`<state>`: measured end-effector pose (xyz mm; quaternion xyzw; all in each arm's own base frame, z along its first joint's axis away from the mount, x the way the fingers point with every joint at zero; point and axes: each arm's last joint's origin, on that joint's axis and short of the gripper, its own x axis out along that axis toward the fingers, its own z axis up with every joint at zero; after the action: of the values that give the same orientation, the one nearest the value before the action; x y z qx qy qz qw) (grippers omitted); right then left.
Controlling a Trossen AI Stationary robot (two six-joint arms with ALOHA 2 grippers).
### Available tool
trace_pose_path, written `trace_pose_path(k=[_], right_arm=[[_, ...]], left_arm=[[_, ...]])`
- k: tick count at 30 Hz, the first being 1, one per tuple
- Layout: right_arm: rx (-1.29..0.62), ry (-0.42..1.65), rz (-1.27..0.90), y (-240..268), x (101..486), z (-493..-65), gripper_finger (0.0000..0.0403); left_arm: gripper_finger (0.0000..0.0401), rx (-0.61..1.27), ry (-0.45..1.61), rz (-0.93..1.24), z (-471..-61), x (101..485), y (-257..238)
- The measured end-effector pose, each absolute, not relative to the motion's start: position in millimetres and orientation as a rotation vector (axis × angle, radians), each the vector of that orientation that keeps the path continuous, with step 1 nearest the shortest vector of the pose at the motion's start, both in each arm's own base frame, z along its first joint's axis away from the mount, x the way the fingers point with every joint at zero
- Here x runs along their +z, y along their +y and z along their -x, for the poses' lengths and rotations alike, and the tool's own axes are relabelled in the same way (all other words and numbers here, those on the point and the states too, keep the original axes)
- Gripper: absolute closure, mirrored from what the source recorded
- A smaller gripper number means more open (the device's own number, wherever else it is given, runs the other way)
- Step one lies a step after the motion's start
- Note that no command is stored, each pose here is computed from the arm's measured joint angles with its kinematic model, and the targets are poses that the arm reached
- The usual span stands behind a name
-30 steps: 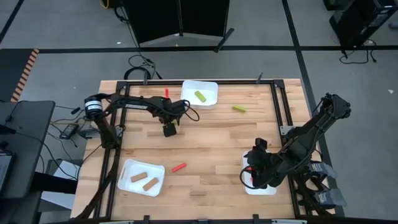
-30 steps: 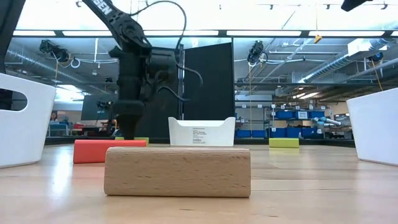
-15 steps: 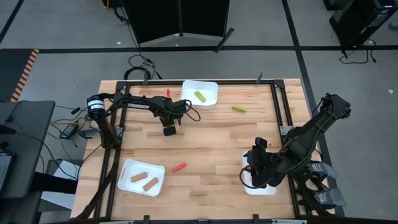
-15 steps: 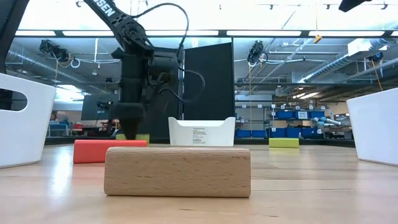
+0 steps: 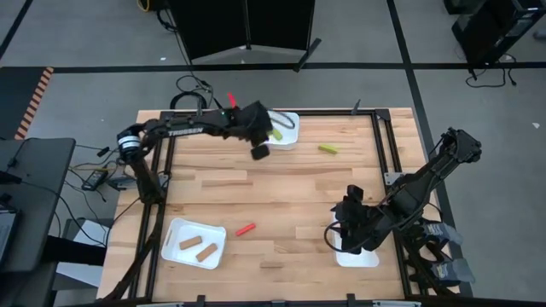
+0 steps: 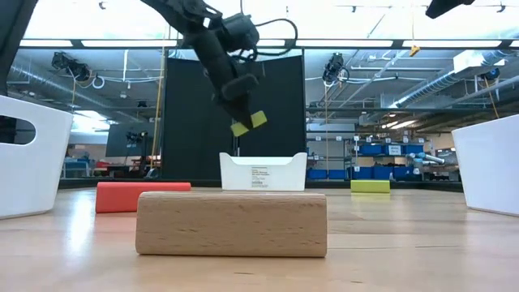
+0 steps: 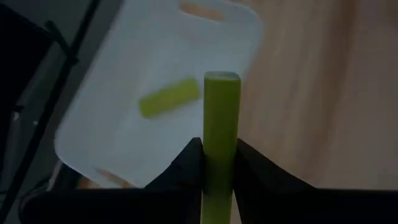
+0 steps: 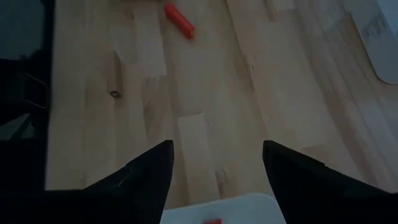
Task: Sort blocks
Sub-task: Put the left green block into the top center white bin, then put the orange block into the bottom left white bin
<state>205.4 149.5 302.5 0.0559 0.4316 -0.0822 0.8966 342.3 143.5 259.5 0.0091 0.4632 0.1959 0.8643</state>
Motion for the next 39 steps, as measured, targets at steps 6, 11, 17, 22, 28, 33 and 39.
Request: trace_pose_path(k=[6, 11, 17, 22, 28, 33, 39], right_arm=[[-0.15, 0.861, -0.141, 153, 305, -208, 0.0147], [-0.146, 0.858, -0.139, 153, 305, -208, 0.0151], [-0.142, 0.858, -0.131, 153, 305, -208, 0.0151], [-0.159, 0.83, -0.107, 152, 306, -210, 0.0153], [-0.184, 0.8, -0.109, 145, 307, -218, 0.0152], [-0.181, 0.812, -0.051, 141, 298, -238, 0.0151], [-0.05, 0.787, -0.022, 142, 277, -283, 0.0151]], left_arm=[[0.0338, 0.497, 0.929, 0.036, -356, 250, 181], [0.0271, 0.521, 0.948, 0.068, -360, 237, 191], [0.0141, 0.495, 0.942, 0.072, -355, 250, 184], [0.0114, 0.436, 0.874, 0.039, -341, 293, 155], [0.0132, 0.34, 0.719, -0.029, -304, 362, 93], [0.0153, 0.313, 0.587, -0.024, -253, 409, 40], [0.0169, 0.335, 0.459, 0.041, -193, 431, -4]])
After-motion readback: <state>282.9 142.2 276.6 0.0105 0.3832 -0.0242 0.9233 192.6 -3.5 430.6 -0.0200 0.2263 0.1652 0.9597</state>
